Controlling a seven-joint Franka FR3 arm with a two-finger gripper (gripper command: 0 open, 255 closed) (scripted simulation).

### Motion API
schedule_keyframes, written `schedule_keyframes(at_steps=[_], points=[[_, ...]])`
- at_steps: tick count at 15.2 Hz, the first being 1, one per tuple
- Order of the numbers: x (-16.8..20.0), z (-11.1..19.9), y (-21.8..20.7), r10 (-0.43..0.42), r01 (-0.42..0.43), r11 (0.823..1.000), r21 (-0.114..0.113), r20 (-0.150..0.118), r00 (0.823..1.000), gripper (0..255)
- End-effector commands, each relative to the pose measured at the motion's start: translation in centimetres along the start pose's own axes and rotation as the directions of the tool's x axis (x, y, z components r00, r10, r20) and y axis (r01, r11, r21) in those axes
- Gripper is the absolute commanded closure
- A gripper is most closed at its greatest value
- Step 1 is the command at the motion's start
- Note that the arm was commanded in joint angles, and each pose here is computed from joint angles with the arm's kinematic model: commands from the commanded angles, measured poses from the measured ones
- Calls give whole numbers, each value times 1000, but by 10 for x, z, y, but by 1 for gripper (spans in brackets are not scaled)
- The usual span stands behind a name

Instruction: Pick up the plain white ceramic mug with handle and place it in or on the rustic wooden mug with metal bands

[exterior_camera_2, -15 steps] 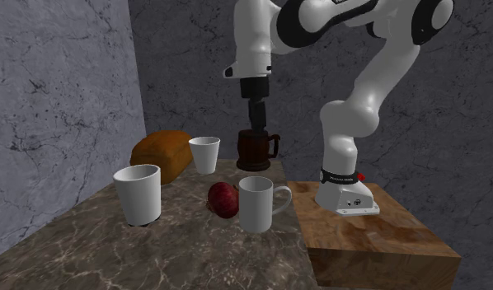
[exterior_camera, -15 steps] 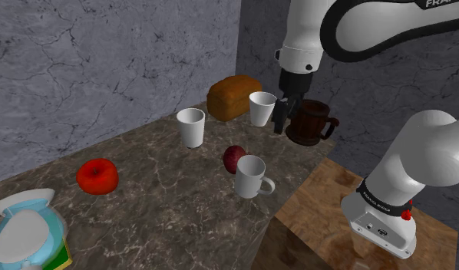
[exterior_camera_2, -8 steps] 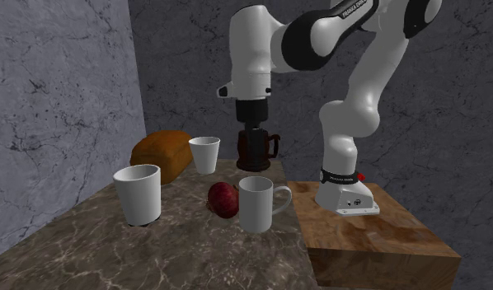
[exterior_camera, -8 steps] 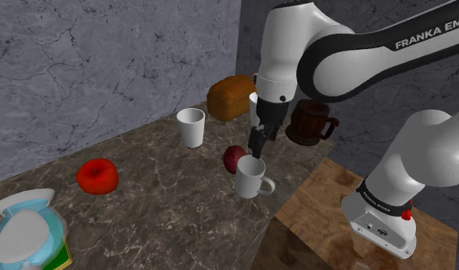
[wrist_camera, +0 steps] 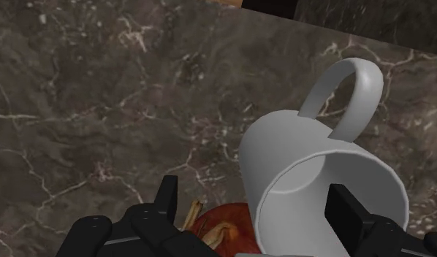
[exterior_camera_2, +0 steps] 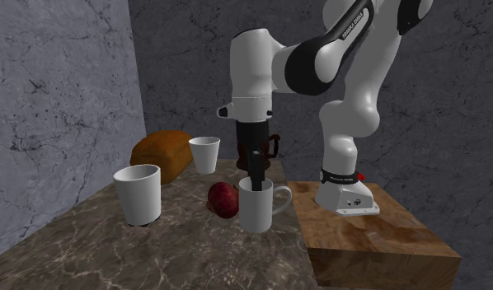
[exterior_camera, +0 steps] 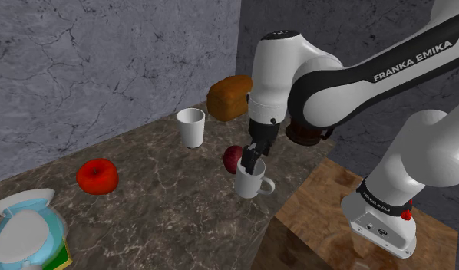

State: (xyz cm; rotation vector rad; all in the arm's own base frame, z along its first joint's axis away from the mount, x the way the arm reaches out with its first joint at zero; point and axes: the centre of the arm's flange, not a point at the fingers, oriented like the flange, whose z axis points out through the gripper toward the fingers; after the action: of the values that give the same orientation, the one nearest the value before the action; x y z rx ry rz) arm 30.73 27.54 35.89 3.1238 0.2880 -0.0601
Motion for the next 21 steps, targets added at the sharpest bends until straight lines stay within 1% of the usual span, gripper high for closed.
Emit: schedule_keyframes(at_steps=[1, 8, 9, 18, 21], points=[[0, 8, -1, 0, 0, 1000, 0, -1, 1000, 0], [0, 8, -1, 0, 0, 1000, 0, -1, 1000, 0], [0, 8, -1, 0, 0, 1000, 0, -1, 1000, 255], [0, 8, -1, 0, 0, 1000, 0, -1, 1000, 255], [0, -7, -1, 0, 0, 1000, 0, -1, 1000, 255]])
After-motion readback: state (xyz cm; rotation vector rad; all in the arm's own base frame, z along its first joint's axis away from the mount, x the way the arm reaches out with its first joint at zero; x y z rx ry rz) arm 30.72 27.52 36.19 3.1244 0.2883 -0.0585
